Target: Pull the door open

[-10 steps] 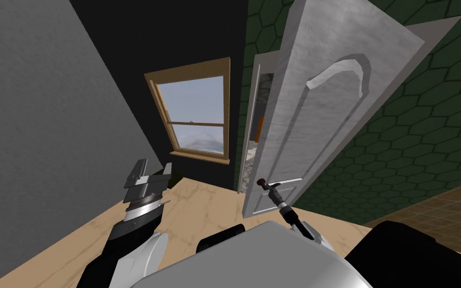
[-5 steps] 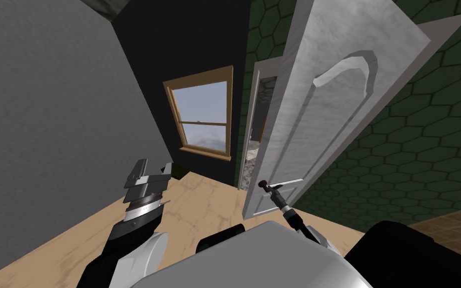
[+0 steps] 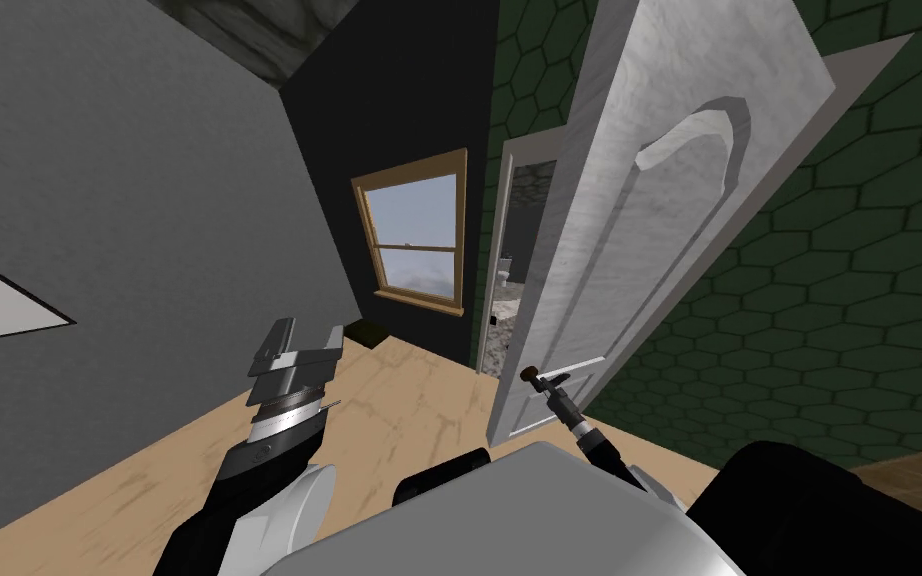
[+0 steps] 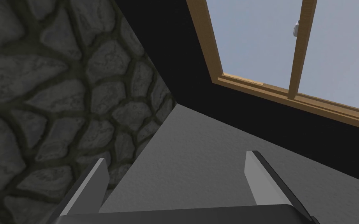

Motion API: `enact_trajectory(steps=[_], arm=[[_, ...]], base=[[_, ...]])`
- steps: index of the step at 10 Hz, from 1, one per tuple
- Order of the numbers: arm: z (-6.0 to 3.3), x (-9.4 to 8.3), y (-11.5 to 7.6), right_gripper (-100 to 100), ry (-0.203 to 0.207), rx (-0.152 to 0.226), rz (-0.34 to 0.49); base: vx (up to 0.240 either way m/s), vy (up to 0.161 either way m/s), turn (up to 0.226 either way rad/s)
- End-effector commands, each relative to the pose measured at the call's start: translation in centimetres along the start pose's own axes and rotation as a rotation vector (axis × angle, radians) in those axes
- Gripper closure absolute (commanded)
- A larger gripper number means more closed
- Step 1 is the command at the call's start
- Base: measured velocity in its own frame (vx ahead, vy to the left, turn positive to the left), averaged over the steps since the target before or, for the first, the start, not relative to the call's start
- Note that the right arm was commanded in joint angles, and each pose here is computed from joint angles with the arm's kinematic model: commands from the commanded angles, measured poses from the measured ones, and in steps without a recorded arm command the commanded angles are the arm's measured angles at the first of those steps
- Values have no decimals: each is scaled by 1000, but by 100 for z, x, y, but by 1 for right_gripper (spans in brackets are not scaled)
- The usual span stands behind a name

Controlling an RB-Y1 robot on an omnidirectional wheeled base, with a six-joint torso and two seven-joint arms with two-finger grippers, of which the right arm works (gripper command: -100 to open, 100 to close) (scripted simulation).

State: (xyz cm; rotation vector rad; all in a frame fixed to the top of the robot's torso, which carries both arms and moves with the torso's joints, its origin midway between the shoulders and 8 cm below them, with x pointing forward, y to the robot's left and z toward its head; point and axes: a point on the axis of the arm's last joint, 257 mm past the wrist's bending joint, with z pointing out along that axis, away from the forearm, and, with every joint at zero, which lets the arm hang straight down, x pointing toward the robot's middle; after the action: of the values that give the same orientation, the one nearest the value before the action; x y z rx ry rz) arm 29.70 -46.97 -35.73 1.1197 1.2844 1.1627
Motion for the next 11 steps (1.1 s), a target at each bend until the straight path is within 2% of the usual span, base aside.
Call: enact_trajectory(steps=[1,7,11], arm=[[0,0,0,100,0,0,0],[-145,-24,6,100,27,-5,-1],[-215,-45,20,100,41,-9,-4]], base=[[-76,-28,22],[-220,-80,187],[-214,-51,138]])
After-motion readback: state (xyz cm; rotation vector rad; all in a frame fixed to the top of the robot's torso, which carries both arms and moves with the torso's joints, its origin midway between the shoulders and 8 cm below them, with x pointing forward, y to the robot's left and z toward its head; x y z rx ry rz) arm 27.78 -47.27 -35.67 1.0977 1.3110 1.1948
